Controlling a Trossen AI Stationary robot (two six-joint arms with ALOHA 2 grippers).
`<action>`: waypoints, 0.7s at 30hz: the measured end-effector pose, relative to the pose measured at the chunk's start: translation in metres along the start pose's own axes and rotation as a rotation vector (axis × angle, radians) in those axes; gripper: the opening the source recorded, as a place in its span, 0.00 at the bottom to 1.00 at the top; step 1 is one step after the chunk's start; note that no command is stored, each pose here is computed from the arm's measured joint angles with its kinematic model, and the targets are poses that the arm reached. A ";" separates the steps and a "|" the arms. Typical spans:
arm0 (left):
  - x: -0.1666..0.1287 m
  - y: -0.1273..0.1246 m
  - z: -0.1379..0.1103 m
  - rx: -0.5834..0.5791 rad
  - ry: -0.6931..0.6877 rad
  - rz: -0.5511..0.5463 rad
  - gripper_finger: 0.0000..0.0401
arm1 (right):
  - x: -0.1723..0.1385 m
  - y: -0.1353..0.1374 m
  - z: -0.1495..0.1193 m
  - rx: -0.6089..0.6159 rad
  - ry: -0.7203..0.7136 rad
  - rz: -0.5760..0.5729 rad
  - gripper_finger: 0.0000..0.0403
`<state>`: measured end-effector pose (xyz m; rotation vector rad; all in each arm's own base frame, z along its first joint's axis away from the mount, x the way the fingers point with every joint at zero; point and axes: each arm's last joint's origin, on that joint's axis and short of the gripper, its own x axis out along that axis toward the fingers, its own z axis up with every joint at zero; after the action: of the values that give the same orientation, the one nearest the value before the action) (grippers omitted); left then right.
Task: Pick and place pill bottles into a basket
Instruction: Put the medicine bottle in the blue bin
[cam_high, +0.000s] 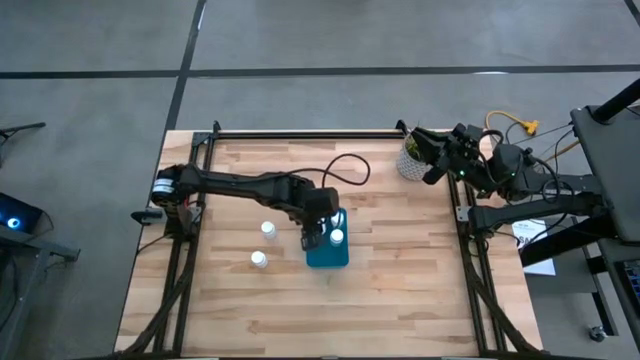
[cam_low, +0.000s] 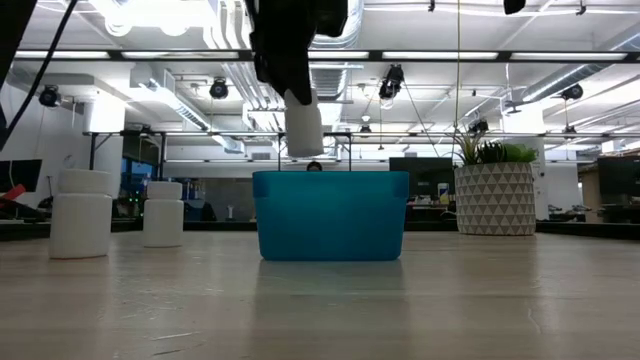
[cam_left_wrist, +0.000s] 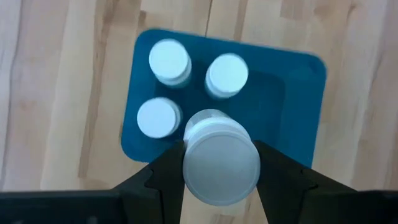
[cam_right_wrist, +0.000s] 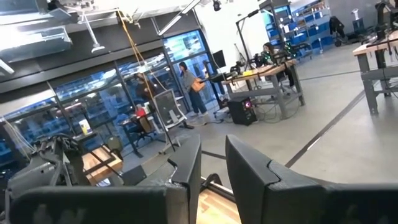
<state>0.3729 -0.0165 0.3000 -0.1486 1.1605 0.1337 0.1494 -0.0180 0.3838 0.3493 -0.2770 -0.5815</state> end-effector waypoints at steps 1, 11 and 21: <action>0.002 0.000 -0.001 0.000 0.008 0.001 0.36 | 0.000 0.000 0.000 0.000 0.000 0.000 0.17; 0.018 -0.001 -0.005 -0.025 -0.010 -0.019 0.36 | 0.000 0.000 0.000 0.003 0.000 0.000 0.17; 0.028 -0.002 -0.009 -0.046 -0.015 -0.017 0.36 | 0.000 -0.001 -0.003 -0.004 0.029 -0.008 0.17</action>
<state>0.3766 -0.0197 0.2706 -0.1977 1.1413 0.1459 0.1503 -0.0180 0.3805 0.3552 -0.2469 -0.5848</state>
